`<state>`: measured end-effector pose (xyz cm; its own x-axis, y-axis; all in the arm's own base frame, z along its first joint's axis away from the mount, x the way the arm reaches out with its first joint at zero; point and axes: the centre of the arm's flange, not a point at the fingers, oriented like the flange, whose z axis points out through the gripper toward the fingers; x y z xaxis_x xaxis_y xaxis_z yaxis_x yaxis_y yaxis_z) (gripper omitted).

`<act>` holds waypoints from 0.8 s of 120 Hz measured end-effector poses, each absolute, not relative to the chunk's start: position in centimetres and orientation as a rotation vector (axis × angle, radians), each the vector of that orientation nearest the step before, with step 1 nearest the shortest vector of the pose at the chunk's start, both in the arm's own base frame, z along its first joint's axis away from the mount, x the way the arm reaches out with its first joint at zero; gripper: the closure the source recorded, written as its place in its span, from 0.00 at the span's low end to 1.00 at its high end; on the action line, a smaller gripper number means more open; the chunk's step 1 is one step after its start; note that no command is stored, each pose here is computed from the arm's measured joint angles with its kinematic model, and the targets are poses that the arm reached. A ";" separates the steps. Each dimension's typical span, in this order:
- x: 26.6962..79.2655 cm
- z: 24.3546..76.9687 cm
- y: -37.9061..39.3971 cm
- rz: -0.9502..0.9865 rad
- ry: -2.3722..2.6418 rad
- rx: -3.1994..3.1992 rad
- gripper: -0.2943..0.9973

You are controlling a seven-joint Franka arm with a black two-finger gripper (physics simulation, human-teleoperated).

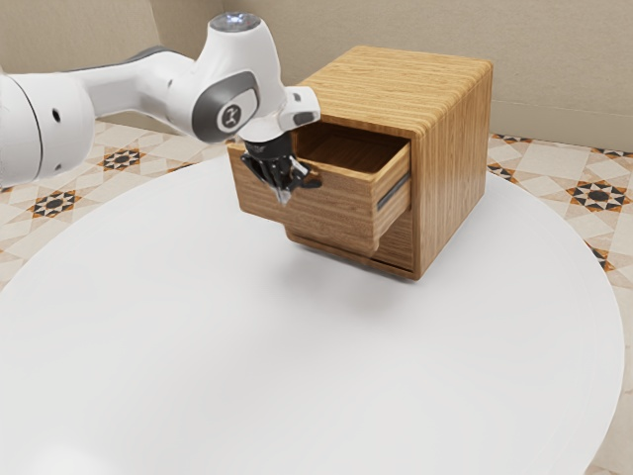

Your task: Push the drawer handle with one arm to close the drawer

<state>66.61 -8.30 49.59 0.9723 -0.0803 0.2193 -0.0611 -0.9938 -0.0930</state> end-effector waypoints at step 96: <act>74.8 49.1 -8.6 -0.522 0.134 -3.014 0.84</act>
